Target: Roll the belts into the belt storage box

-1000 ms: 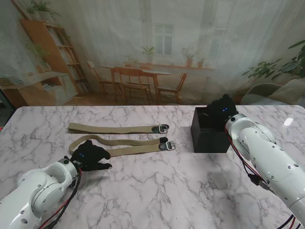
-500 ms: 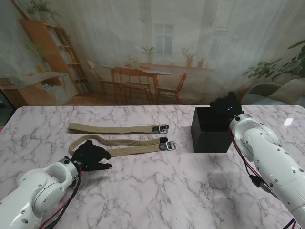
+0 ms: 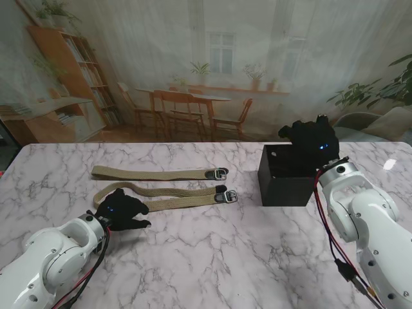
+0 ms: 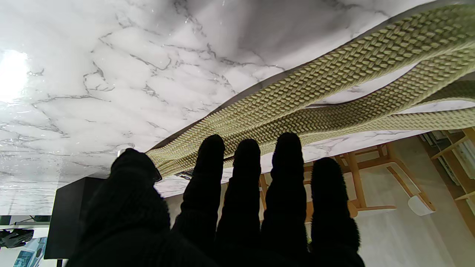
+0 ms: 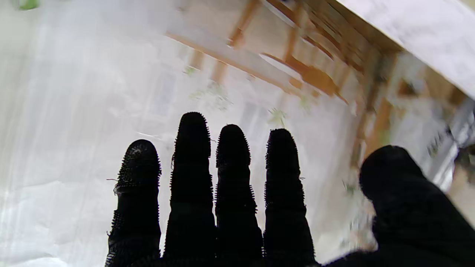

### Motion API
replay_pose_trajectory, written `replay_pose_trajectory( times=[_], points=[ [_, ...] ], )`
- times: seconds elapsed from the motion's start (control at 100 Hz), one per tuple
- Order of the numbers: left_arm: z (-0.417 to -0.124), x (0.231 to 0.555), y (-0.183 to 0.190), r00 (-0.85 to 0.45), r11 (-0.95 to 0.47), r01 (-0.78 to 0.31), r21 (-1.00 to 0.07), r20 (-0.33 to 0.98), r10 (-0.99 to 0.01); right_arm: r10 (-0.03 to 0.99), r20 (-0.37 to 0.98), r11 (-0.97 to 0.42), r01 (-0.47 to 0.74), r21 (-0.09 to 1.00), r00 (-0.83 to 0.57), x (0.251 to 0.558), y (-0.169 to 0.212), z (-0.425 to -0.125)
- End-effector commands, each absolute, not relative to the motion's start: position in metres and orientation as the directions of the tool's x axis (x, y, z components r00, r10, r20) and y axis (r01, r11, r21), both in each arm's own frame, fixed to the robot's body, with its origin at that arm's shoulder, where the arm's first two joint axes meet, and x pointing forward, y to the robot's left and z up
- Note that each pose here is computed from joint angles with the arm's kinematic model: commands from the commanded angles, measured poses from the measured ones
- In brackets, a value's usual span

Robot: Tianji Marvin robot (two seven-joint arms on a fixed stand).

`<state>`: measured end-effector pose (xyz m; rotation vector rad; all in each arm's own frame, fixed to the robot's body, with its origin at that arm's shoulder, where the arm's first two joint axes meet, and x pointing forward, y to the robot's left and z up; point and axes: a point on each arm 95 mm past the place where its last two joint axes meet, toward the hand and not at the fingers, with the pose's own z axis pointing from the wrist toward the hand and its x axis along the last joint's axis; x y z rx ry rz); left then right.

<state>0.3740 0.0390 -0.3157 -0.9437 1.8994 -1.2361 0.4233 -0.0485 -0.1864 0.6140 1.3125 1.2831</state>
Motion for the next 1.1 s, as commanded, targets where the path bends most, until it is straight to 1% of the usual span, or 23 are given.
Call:
replay_pose_trajectory(
  times=[0.0,0.13,0.28,0.48,0.59,0.69,0.82,1.09],
  points=[
    [-0.318,0.375,0.041,-0.502,0.288,-0.219,-0.932,-0.145,-0.853,0.925,-0.280,0.189,-0.330,0.925,-0.255,0.408,-0.033,-0.201],
    [-0.319,0.377,0.045,-0.495,0.278,-0.215,-0.936,-0.141,-0.858,0.943,-0.191,0.091,-0.340,0.936,-0.272,0.383,-0.020,-0.218],
    [-0.320,0.379,0.046,-0.498,0.278,-0.213,-0.937,-0.141,-0.855,0.947,-0.144,0.033,-0.357,0.933,-0.288,0.352,-0.008,-0.238],
    [-0.320,0.379,0.047,-0.495,0.262,-0.205,-0.943,-0.131,-0.859,0.958,-0.043,-0.056,-0.332,0.942,-0.283,0.326,0.000,-0.258],
    [-0.321,0.380,0.049,-0.486,0.253,-0.199,-0.947,-0.129,-0.865,0.964,0.027,-0.110,-0.303,0.946,-0.266,0.323,0.004,-0.268],
    [-0.322,0.380,0.050,-0.479,0.246,-0.193,-0.950,-0.128,-0.868,0.966,0.067,-0.131,-0.252,0.959,-0.248,0.325,0.006,-0.279],
    [-0.323,0.381,0.052,-0.472,0.246,-0.183,-0.952,-0.134,-0.872,0.971,0.086,-0.132,-0.198,0.971,-0.225,0.328,0.008,-0.292],
    [-0.325,0.381,0.057,-0.447,0.238,-0.172,-0.956,-0.140,-0.884,0.971,0.093,-0.133,-0.174,0.976,-0.221,0.330,0.007,-0.296]
  ],
)
